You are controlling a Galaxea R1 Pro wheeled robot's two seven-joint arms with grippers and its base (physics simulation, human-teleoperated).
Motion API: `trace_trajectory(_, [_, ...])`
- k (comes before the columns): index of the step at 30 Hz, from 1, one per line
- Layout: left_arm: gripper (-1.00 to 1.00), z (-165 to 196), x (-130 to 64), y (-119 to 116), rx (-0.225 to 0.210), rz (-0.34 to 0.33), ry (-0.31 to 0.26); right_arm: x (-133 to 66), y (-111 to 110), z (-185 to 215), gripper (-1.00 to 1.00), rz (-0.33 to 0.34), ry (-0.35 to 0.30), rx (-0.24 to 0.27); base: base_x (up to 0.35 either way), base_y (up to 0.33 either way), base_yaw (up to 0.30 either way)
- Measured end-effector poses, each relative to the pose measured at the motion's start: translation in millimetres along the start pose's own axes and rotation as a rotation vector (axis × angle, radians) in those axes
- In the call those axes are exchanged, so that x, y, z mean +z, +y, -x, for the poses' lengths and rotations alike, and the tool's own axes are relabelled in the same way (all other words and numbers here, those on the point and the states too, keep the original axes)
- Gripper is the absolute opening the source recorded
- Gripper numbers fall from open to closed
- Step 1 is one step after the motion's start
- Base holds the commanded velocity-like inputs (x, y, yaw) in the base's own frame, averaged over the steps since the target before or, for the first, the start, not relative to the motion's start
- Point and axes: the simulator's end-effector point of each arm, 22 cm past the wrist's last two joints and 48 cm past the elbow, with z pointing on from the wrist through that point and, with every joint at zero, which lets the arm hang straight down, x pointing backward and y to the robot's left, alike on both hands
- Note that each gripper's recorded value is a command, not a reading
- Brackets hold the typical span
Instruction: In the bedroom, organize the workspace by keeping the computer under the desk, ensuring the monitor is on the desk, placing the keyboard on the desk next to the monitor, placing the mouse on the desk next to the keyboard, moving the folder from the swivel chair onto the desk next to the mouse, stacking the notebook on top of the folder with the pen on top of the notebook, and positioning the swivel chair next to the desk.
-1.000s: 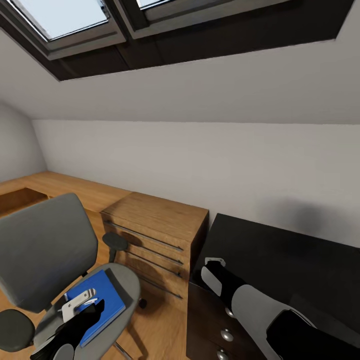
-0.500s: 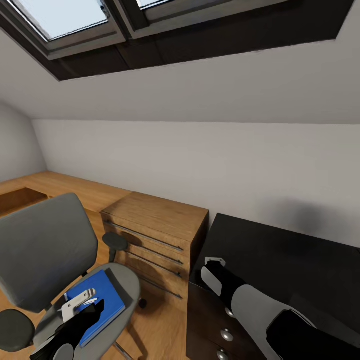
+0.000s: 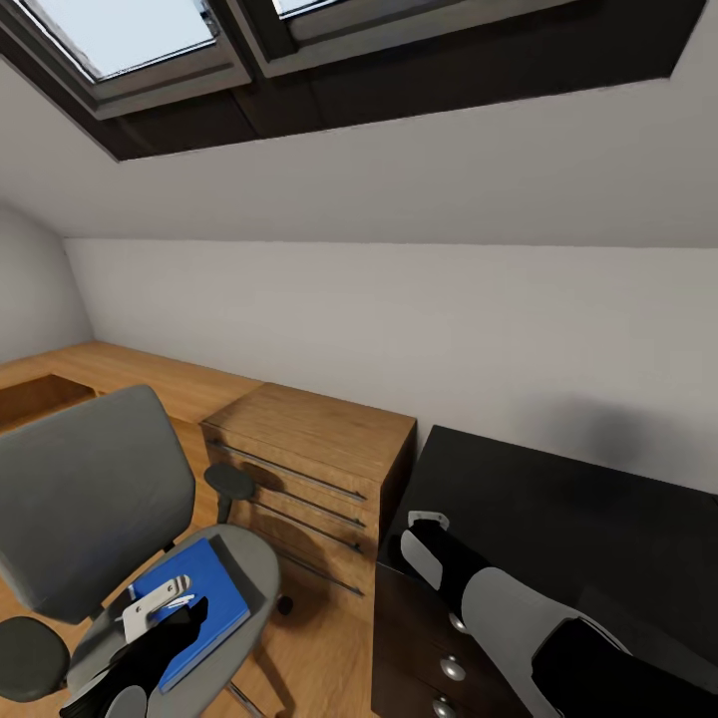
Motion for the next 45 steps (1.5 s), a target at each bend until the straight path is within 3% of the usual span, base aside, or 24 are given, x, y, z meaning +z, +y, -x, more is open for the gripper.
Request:
trace_trajectory(7, [1.0,0,-0.1,-1,0.002,-0.002,0.0,-0.3,0,9,-1.0,-0.002,-0.041,0.018,0.0,0.0,0.0])
trace_trajectory(15, [1.0,2,-2.1,-2,0.003,-0.002,0.001,-5.3,-1,32,-1.0,-0.007,-0.132,0.054,0.0,0.0,0.0])
trace_trajectory(25, [1.0,11,-12.8,-10,0.009,-0.01,0.004,-46.9,-8,84,-1.0,-0.116,-0.27,0.119,-0.001,0.0,0.0])
trace_trajectory(27, [1.0,10,-15.4,-17,0.018,-0.021,0.01,-61.3,9,84,-1.0,-0.085,-0.296,0.136,-0.229,0.0,0.0])
trace_trajectory(36, [1.0,16,-25.4,-26,0.03,-0.034,0.016,-109.0,10,94,-1.0,-0.003,-0.352,0.128,-0.169,0.0,0.0])
trace_trajectory(45, [1.0,27,-34.5,-28,0.029,-0.029,0.013,-123.5,9,103,-1.0,-0.001,-0.361,0.135,-0.19,0.0,-0.193])
